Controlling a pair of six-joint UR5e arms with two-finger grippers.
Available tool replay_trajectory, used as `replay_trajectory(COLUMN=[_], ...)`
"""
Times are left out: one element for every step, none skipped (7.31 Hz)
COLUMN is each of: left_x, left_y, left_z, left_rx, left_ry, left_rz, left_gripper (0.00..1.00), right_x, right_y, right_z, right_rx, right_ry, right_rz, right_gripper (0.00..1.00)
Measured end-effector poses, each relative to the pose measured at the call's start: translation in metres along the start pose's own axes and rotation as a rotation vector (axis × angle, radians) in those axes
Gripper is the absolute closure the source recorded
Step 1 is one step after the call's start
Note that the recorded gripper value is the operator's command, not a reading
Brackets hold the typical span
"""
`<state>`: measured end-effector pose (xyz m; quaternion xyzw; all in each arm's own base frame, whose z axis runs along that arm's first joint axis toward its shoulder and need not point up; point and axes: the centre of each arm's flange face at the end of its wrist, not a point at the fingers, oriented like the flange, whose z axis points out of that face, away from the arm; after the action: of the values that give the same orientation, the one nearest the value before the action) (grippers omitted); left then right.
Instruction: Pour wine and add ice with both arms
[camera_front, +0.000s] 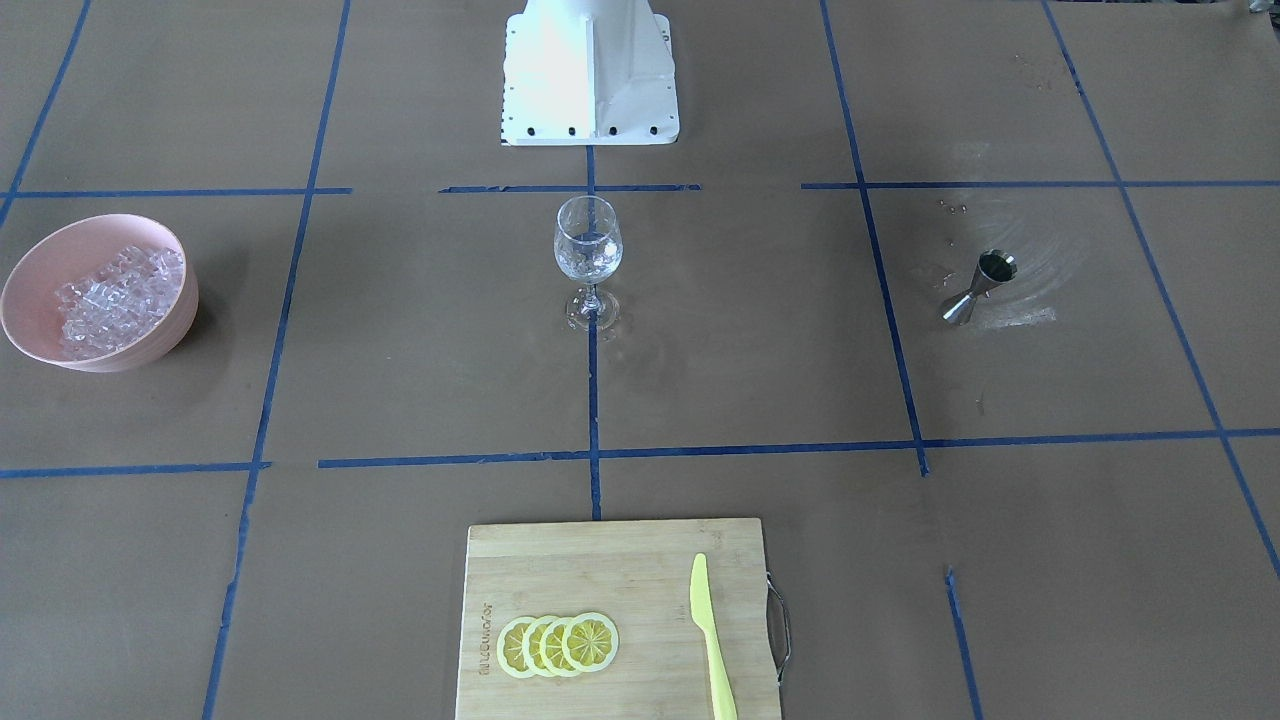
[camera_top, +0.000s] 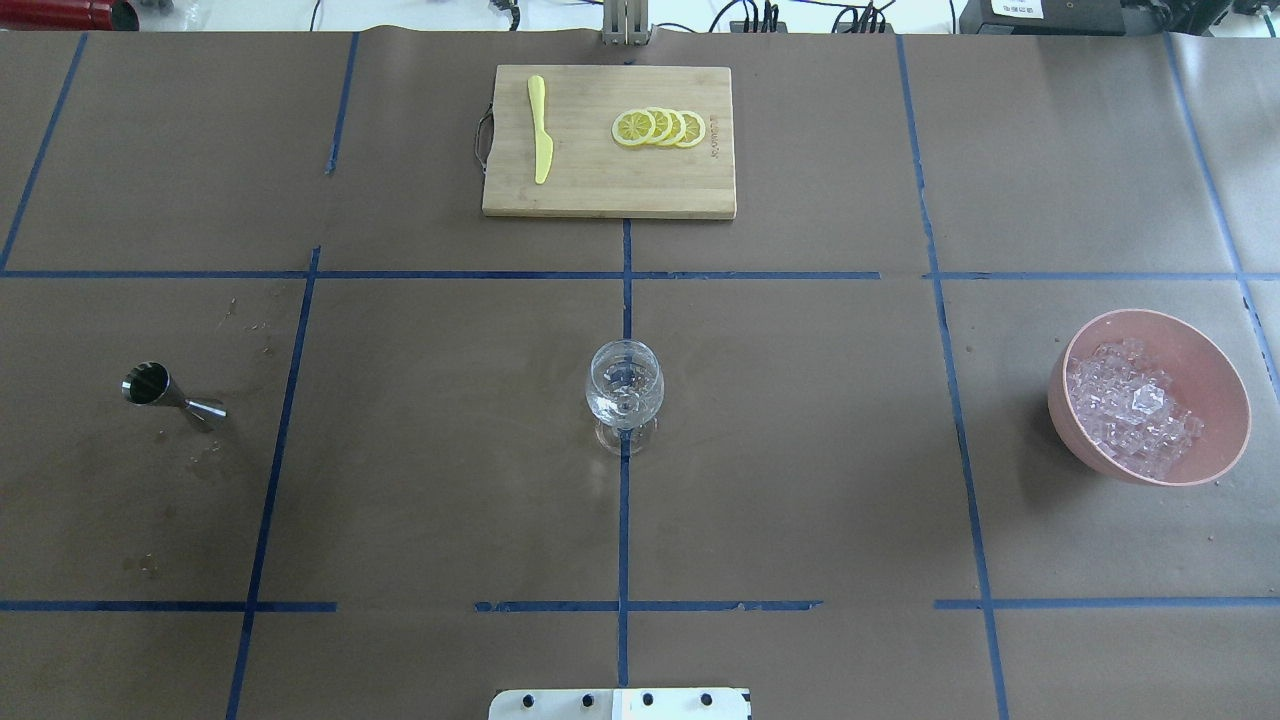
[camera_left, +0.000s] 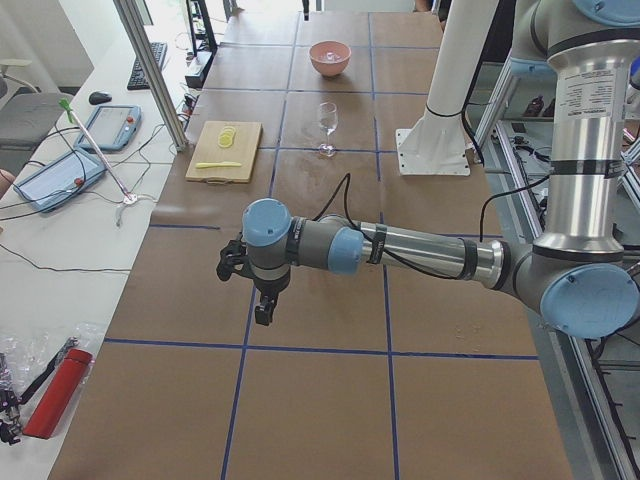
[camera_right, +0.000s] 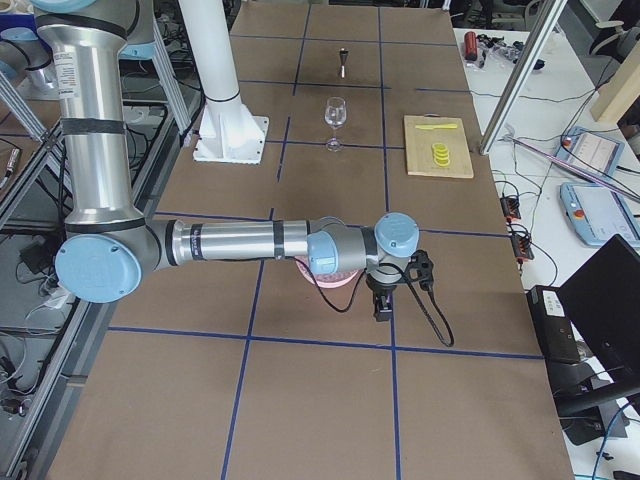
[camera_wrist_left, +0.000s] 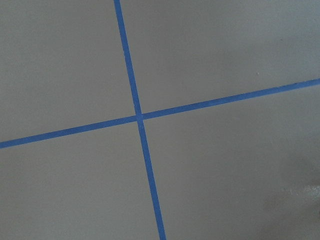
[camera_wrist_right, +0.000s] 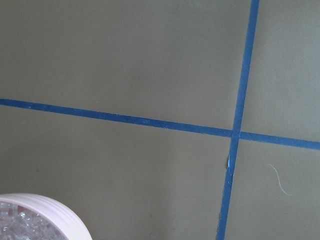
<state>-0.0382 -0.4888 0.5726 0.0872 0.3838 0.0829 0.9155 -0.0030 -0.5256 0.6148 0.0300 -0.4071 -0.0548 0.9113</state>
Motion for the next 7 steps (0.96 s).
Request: replay_trajectory(left_x=[0.007,0.013,0.019,0.025,0.027,0.032,0.05], left_y=[0.0,-0.002,-0.007,-0.009,-0.002,0.007,0.009], left_z=[-0.006,-0.01,-0.015,-0.017,-0.013,0.0,0.016], left_rx=[0.013,0.034,0.068,0.118,0.174,0.213,0.24], left_ry=[-0.004,-0.002,0.0,0.0,0.009,0.036,0.081], left_rz=[0.02,0.045,0.082,0.139,0.208,0.268,0.29], left_gripper=[0.0,0.0,0.0,0.0,0.0,0.0,0.0], right_x=[0.0,-0.001,-0.002,-0.003,-0.004,-0.008,-0.01], right_y=[0.001,0.001,0.0,0.0,-0.001,-0.004,-0.006], right_z=[0.001,0.0,-0.002,-0.001,-0.002,-0.004,-0.005], right_rx=[-0.001,0.001,0.003,0.002,0.002,0.006,0.009], right_ry=[0.0,-0.001,-0.002,-0.008,-0.019,-0.027,-0.032], right_rz=[0.003,0.004,0.004,0.005,0.004,-0.002,-0.007], right_gripper=[0.0,0.0,0.0,0.0,0.0,0.0,0.0])
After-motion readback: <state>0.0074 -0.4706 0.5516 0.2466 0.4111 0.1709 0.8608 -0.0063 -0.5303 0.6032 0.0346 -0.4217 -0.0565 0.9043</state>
